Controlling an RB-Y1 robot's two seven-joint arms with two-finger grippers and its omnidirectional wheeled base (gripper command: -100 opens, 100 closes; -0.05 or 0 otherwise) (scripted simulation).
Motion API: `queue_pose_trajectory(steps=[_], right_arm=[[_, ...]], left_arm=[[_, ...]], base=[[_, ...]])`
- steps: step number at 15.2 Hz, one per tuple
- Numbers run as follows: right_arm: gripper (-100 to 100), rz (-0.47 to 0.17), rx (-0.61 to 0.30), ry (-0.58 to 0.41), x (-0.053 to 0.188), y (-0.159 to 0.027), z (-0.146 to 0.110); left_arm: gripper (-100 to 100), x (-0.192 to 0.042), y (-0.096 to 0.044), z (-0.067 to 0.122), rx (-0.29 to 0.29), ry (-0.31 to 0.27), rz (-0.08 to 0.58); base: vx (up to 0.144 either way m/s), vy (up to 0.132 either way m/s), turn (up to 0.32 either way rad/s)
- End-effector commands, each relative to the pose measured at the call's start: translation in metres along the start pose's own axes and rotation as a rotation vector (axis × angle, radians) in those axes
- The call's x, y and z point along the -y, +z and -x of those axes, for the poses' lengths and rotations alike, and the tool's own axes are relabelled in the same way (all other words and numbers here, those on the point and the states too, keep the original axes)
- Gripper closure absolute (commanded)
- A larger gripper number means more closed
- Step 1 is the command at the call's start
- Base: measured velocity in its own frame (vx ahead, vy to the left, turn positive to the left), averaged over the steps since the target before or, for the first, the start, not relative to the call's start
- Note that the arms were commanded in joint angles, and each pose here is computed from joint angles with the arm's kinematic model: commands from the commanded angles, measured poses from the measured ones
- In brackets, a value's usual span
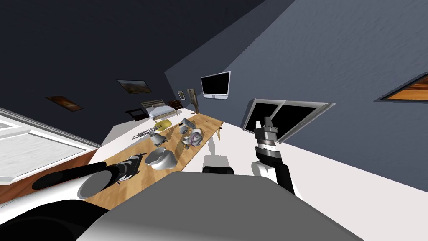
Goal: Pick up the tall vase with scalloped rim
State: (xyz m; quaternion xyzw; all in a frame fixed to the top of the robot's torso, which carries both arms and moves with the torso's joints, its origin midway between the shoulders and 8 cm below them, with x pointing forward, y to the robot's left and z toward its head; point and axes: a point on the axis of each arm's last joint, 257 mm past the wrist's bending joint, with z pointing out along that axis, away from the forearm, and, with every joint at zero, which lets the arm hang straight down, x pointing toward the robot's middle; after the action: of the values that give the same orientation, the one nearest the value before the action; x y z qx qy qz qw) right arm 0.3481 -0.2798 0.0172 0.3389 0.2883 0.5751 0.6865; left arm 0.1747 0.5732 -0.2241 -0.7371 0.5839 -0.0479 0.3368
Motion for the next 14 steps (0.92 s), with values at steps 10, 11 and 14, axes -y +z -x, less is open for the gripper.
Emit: queue_pose_trajectory(steps=[10, 11, 14], right_arm=[[0, 0.000, 0.000, 0.000, 0.000, 0.000, 0.000], [0, 0.000, 0.000, 0.000, 0.000, 0.000, 0.000], [0, 0.000, 0.000, 0.000, 0.000, 0.000, 0.000]], left_arm=[[-100, -0.037, -0.014, -0.020, -0.101, 0.019, 0.160], [-100, -0.041, -0.017, -0.024, -0.116, 0.025, 0.181], [-100, -0.048, -0.021, -0.029, -0.138, 0.033, 0.211]], base=[[0.060, -0.018, 0.036], [0.052, -0.017, 0.032], [0.048, -0.020, 0.032]])
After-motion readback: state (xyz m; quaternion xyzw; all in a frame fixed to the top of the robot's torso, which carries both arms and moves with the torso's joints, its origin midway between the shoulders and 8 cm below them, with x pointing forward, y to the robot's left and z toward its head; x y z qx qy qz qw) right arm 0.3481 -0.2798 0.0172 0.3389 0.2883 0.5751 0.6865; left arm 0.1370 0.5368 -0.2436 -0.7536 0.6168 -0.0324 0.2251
